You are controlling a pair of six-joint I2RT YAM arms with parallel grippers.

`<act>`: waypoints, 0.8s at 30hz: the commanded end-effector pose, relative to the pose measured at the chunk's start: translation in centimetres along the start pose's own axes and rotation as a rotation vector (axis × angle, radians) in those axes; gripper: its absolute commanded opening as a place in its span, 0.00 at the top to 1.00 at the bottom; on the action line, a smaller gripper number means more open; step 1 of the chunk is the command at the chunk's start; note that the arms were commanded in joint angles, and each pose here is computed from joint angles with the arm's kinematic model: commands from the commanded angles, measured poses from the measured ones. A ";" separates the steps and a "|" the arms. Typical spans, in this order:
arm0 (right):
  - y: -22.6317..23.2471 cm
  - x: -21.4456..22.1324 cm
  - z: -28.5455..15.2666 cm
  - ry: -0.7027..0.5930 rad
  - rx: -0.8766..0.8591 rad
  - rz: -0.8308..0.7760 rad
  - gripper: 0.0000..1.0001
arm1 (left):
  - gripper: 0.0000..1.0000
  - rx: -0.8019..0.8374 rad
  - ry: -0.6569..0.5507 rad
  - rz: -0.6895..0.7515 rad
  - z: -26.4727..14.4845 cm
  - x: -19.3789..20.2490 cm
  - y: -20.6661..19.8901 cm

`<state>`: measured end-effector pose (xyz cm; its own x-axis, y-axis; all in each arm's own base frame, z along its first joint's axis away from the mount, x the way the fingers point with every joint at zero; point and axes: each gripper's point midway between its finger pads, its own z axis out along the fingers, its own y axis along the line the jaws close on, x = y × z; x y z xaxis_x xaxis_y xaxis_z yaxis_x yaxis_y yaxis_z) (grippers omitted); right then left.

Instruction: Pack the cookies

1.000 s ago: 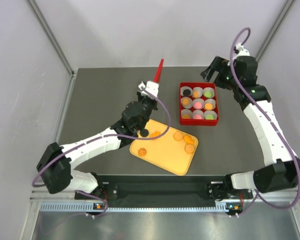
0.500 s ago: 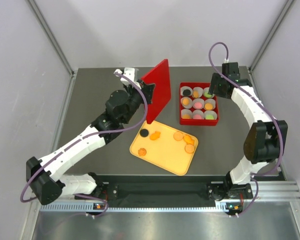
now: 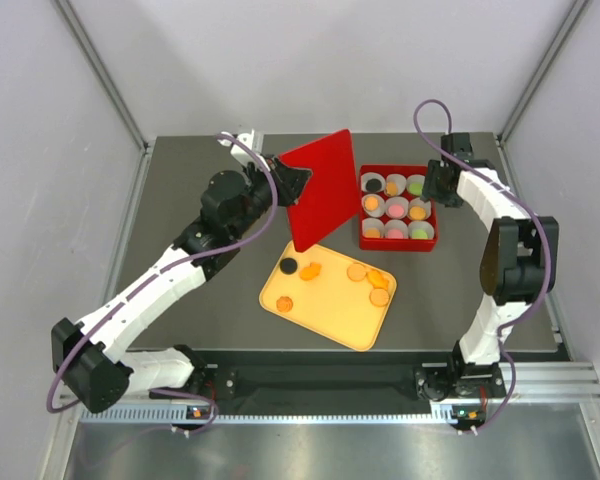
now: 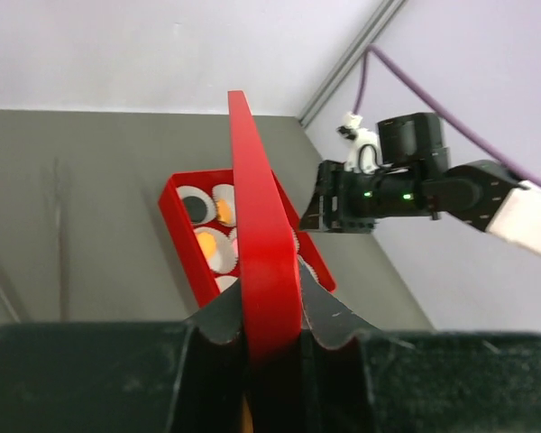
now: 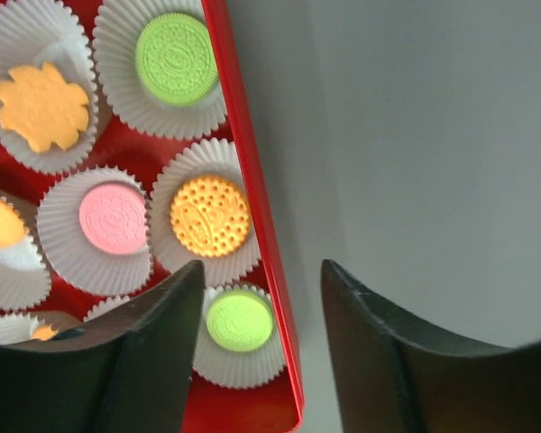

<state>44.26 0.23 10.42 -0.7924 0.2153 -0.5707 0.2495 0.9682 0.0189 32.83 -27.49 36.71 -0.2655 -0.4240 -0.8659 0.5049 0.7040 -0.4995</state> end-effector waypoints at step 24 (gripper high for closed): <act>0.0 -2.2 3.4 -0.012 -0.009 0.074 0.69 | 1.00 0.188 -0.016 -0.183 -0.1 -3.3 -2.1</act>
<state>46.18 0.24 7.55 -0.8103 0.2435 -0.5330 0.2662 0.9633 0.0354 32.92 -27.42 36.50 -0.4076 -0.4807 -0.7764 0.5187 0.5779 -0.6301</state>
